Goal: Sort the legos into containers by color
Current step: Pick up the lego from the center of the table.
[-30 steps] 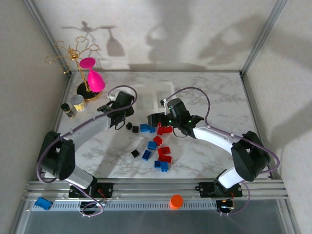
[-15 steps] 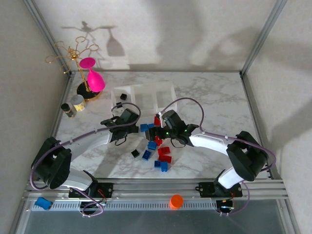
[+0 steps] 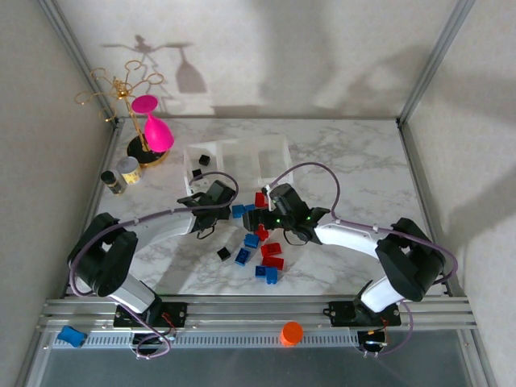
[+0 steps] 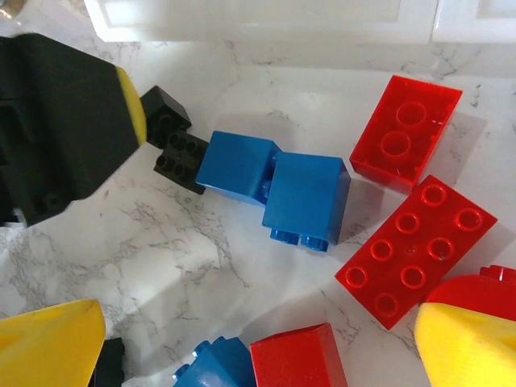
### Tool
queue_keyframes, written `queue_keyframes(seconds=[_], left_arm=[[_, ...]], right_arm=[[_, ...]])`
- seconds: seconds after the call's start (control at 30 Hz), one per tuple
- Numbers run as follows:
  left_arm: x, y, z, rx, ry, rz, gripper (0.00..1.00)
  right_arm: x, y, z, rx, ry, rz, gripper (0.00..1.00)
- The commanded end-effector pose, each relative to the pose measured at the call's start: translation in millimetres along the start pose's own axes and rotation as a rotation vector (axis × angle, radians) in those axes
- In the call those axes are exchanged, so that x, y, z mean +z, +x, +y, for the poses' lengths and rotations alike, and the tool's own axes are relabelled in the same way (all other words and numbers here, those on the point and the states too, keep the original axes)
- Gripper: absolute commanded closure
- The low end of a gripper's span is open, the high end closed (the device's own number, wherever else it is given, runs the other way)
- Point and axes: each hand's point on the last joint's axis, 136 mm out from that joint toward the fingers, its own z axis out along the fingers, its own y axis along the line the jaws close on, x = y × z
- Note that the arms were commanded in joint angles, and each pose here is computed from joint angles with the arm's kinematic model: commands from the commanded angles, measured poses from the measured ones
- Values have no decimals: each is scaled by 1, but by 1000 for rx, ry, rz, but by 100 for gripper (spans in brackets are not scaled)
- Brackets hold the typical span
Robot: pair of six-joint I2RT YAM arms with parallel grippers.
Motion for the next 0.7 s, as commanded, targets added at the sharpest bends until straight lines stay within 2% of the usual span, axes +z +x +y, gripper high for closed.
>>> queue_keyframes(seconds=[0.0,0.33,0.67], left_arm=[[6,-6,0,-55,-34,-40,29],[24,-5,-7,-92,-51,-48,34],[39,-6,-13,-91,-67,-51,43]], right_arm=[[-9,-6,3,-8,-4,-40,1],[-12,-5,1,-7,-2,-57,1],[-7,-3,-3,-18,16,-45,1]])
